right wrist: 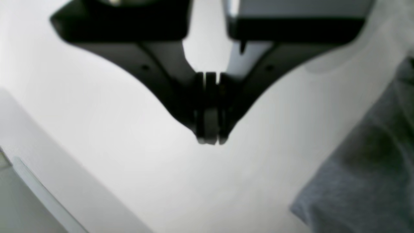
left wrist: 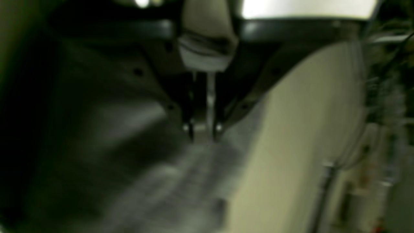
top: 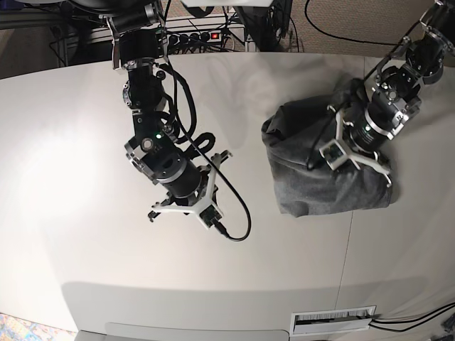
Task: Fold the T-shirt properly
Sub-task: 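Lift the left gripper off the bundle and raise it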
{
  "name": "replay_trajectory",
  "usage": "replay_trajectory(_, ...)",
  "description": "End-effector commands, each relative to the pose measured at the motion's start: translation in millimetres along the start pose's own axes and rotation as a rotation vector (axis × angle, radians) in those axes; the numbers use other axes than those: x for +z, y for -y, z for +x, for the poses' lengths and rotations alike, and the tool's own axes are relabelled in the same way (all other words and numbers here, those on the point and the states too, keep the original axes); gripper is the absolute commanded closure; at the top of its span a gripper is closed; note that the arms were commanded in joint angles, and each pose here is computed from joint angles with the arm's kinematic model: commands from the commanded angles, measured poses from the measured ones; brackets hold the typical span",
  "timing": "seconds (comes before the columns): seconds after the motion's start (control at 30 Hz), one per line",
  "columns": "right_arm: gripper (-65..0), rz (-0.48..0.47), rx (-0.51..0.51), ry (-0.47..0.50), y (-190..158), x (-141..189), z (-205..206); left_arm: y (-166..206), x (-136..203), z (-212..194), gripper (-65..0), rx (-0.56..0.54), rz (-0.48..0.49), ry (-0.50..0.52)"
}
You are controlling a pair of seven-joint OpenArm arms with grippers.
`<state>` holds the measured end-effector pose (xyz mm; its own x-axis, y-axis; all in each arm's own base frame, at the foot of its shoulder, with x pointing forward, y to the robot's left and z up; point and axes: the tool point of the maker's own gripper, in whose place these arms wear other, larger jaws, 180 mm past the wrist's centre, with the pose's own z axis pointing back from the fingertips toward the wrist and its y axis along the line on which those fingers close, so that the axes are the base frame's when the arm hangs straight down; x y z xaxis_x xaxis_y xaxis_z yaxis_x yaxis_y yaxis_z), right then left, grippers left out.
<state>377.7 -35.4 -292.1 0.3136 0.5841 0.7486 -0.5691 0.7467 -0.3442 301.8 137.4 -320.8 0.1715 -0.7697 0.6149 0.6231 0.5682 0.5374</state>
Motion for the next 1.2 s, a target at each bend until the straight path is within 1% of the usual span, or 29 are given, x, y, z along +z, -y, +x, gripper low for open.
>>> replay_trajectory(0.0, 0.0, -0.043, 0.000, 0.057, 12.9, 3.4, 18.5, -4.3, 3.1, 5.1, -10.7, -0.005, 0.010, 0.020)
replay_trajectory(0.07, 0.0, -0.073, -0.002, 0.048, 18.4, 3.7, 17.1, 11.4, 4.9, -2.3, -20.3, 0.001, -0.031, 0.001)
replay_trajectory(0.1, 0.0, -0.079, -0.002, 0.045, 19.9, 3.8, 17.0, 17.4, 6.2, -4.8, -23.8, 0.003, -0.043, -0.005)
replay_trajectory(0.13, 0.0, -0.083, -0.001, 0.045, 21.7, 4.1, 16.1, 22.5, 8.0, -6.7, -25.6, 0.001, -0.052, -0.010)
replay_trajectory(0.23, 0.0, -0.097, -0.001, 0.038, 26.4, 5.0, 12.8, 32.3, 16.6, -5.5, -25.9, -0.049, -0.049, -0.008)
replay_trajectory(0.3, 0.0, -0.103, 0.000, 0.033, 28.7, 5.5, 10.8, 39.3, 25.0, 1.6, -25.9, -0.074, -0.048, 0.009)
replay_trajectory(0.47, 0.0, -0.107, -0.003, 0.032, 29.7, 5.6, 10.4, 56.5, 44.6, 27.3, -25.9, -0.064, -0.073, 0.079)
replay_trajectory(0.6, 0.0, -0.107, -0.003, 0.031, 29.6, 5.6, 10.1, 56.2, 38.8, 28.9, -25.9, -0.079, -0.037, 0.079)
replay_trajectory(0.77, 0.0, -0.107, -0.004, 0.028, 29.7, 5.6, 9.7, 64.1, 27.1, 22.1, -25.9, -0.049, -0.030, 0.057)
replay_trajectory(0.93, 0.0, -0.108, -0.004, 0.028, 29.7, 5.6, 9.7, 62.7, 22.9, 20.5, -25.8, -0.068, -0.001, 0.054)
replay_trajectory(1.17, 0.0, -0.108, -0.004, 0.028, 29.7, 5.6, 9.6, 61.6, 13.5, -5.6, -25.8, -0.044, 0.024, -0.007)
